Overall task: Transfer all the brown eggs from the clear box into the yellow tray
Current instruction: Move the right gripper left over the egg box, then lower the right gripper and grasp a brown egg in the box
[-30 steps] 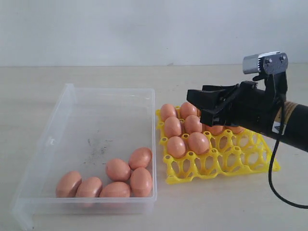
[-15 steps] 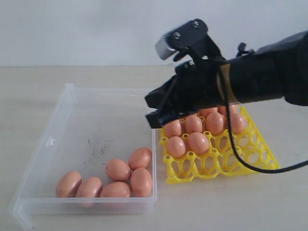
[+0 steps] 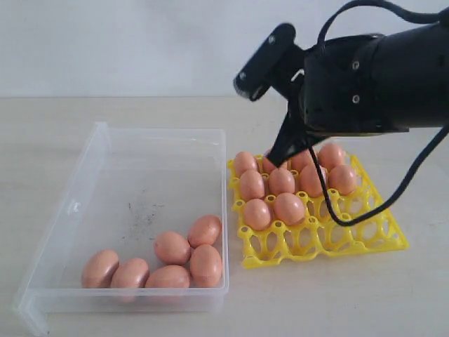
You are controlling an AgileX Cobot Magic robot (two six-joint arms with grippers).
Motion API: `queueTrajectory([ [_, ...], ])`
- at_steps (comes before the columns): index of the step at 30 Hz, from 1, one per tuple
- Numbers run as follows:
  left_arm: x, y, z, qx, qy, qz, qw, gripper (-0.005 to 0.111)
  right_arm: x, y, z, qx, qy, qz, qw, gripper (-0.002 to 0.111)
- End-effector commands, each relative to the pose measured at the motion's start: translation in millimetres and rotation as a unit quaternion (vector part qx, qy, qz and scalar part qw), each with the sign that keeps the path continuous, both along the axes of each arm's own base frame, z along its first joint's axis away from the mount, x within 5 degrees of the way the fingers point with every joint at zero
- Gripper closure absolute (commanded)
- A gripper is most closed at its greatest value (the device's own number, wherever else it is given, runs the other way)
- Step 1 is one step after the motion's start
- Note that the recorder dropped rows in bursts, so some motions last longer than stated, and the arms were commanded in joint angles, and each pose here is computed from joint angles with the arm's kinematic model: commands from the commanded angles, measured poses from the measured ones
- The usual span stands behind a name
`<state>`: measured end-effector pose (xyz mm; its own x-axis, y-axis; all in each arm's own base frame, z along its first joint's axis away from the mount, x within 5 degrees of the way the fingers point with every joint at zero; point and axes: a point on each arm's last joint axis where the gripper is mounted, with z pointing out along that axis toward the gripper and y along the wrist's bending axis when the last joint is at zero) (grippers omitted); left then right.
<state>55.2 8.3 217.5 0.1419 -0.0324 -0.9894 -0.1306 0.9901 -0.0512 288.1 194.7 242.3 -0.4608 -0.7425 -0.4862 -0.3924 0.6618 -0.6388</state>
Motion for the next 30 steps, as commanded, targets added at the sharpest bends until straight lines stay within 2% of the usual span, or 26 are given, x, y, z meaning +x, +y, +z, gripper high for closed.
queueTrajectory([
  [1,-0.2,-0.2,0.2,0.005,0.001,-0.001,1.0,0.103,-28.9,25.6,-18.5,0.085,0.208,0.108,0.968,0.109],
  [3,-0.2,-0.2,0.2,0.005,0.001,-0.001,1.0,0.103,-36.3,49.0,-14.9,0.156,0.302,0.14,0.93,0.109],
  [5,-0.2,-0.2,0.2,0.005,0.001,-0.001,1.0,0.103,-31.9,70.2,-11.3,0.167,0.357,0.15,0.907,0.109],
  [11,-0.2,-0.2,0.2,0.005,0.001,-0.001,1.0,0.103,-24.9,122.4,-16.6,0.125,0.351,0.232,0.899,0.108],
  [13,-0.2,-0.2,0.2,0.005,0.001,-0.001,1.0,0.103,-30.5,139.5,-26.8,0.102,0.354,0.262,0.892,0.103],
  [15,-0.2,-0.2,0.2,0.005,0.001,-0.001,1.0,0.103,-37.1,151.5,-38.0,0.077,0.358,0.282,0.887,0.092],
  [19,-0.2,-0.2,0.2,0.005,0.001,-0.001,1.0,0.103,-44.5,165.4,-57.7,0.024,0.357,0.286,0.889,0.056],
  [21,-0.2,-0.2,0.2,0.005,0.001,-0.001,1.0,0.103,-42.5,165.4,-64.9,0.005,0.349,0.272,0.897,0.047],
  [26,-0.2,-0.2,0.2,0.005,0.001,-0.001,1.0,0.103,-37.2,162.1,-74.9,-0.019,0.343,0.252,0.905,0.046],
  [30,-0.2,-0.2,0.2,0.005,0.001,-0.001,1.0,0.103,-34.0,166.8,-80.5,-0.007,0.327,0.258,0.909,0.046],
])
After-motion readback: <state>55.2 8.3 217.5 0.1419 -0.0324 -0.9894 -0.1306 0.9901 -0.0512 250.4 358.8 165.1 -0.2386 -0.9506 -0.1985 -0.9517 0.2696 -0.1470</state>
